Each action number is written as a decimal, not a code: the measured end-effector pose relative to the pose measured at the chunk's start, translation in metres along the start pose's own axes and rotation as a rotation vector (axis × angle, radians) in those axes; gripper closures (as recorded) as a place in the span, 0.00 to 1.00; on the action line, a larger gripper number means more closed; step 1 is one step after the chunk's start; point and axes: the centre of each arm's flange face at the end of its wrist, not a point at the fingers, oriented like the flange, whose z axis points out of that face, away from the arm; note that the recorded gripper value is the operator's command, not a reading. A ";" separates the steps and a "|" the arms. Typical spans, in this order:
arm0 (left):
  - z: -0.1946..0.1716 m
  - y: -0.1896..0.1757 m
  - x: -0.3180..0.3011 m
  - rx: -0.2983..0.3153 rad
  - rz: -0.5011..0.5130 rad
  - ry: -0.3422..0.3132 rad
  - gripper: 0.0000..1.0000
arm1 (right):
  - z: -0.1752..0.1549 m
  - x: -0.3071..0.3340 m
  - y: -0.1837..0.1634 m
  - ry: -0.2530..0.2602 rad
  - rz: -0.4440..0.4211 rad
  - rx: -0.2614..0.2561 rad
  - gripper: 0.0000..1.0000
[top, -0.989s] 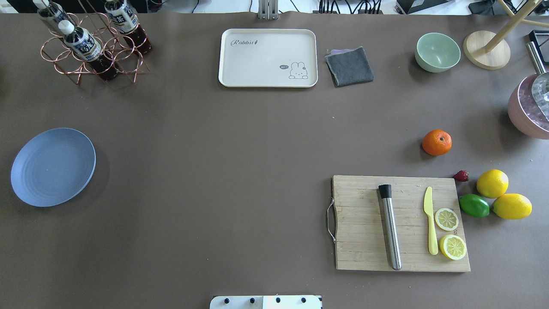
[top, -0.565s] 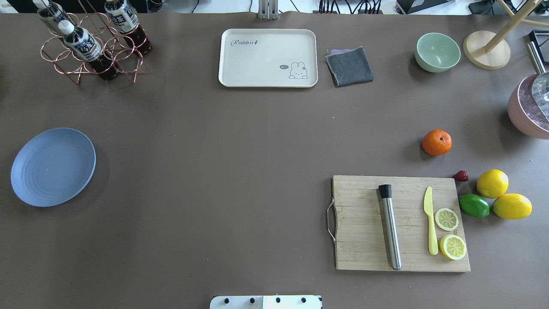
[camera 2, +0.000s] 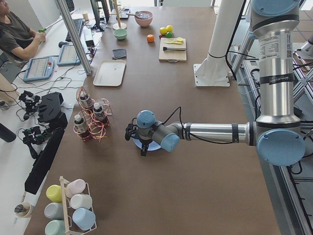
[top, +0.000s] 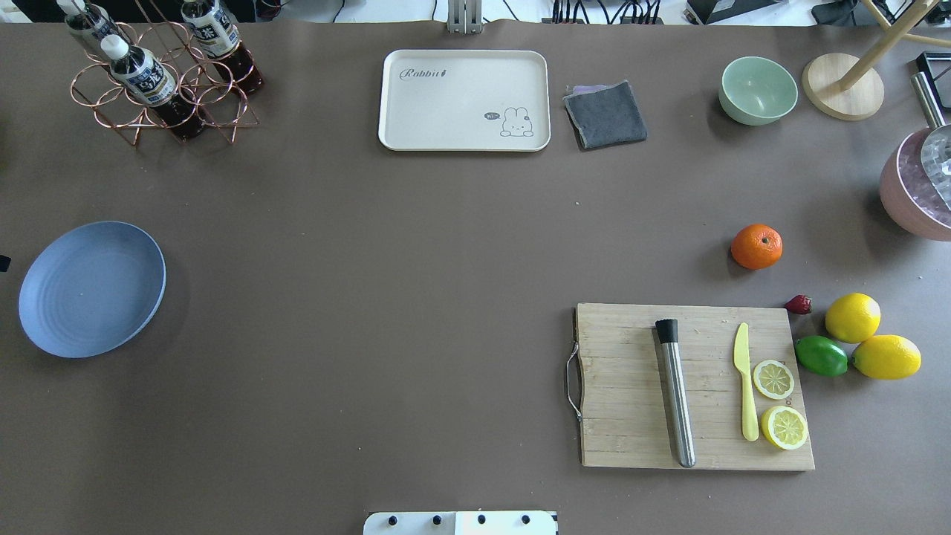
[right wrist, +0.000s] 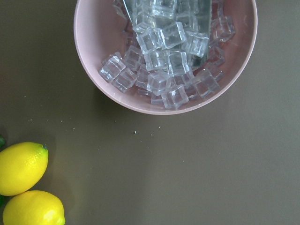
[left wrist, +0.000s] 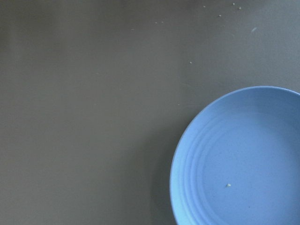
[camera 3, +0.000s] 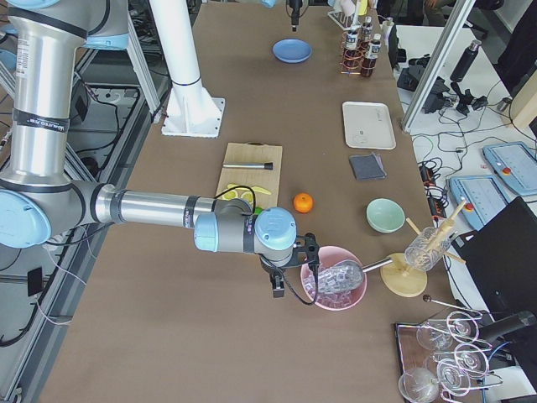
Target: Pick orange to plate
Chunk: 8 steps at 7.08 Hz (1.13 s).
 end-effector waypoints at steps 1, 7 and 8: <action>0.020 -0.002 0.001 0.012 0.005 0.002 0.38 | 0.000 -0.002 -0.001 -0.011 0.001 0.002 0.00; 0.052 -0.006 0.014 0.006 -0.006 -0.006 1.00 | 0.002 -0.004 -0.001 -0.021 0.005 -0.004 0.01; 0.050 -0.011 0.020 0.012 -0.014 0.001 1.00 | 0.004 -0.008 -0.006 -0.024 0.014 -0.008 0.01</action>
